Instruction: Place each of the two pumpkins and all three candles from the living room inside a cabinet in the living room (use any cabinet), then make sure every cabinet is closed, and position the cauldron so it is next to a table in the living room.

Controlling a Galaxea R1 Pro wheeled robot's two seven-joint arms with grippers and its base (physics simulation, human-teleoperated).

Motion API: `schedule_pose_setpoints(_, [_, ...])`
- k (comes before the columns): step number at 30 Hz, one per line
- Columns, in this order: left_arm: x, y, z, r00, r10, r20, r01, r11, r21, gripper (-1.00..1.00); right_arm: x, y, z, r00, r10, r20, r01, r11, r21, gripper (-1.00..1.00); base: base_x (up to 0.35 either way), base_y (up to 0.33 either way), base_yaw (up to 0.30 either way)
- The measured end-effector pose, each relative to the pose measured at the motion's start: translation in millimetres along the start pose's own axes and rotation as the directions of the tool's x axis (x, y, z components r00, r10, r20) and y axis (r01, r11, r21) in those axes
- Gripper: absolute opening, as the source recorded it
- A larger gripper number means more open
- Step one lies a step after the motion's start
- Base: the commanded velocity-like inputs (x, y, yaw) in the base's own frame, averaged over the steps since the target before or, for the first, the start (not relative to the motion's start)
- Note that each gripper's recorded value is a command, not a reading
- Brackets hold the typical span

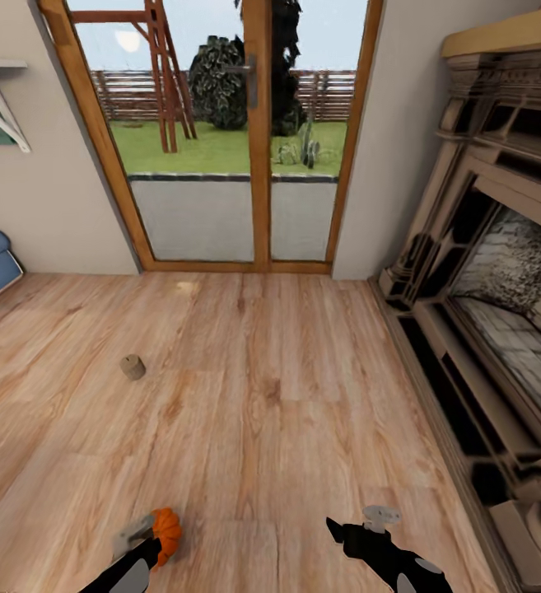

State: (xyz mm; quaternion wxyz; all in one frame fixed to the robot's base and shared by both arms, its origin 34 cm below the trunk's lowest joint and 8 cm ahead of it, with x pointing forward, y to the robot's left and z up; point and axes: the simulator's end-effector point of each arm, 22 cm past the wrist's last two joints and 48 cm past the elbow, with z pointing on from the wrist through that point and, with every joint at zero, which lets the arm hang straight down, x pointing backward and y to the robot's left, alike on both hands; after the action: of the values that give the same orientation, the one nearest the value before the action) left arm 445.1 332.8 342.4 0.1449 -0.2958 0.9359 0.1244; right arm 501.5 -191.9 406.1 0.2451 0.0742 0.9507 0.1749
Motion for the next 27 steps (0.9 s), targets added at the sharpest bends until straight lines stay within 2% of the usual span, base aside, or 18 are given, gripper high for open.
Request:
schedule_pose_setpoints(11, [4.8,6.6,1.2,1.000,0.005,-0.008,-0.005,1.000,-0.015,-1.00,-0.1,0.0,0.0,1.000,0.000,0.001,0.000,1.000,0.000,1.00,0.223,-0.229,0.041])
schedule_pose_setpoints(22, [5.1,7.5,1.4,1.000,0.007,-0.008,-0.007,1.000,-0.016,-1.00,-0.1,0.0,0.0,1.000,0.000,0.001,0.000,1.000,0.000,1.00,0.231,-0.193,0.208])
schedule_pose_setpoints(27, [5.2,7.4,1.4,1.000,0.007,-0.008,-0.007,1.000,-0.016,-1.00,-0.6,0.2,-0.1,1.000,0.000,0.002,0.000,1.000,0.000,1.00,0.234,-0.213,0.049])
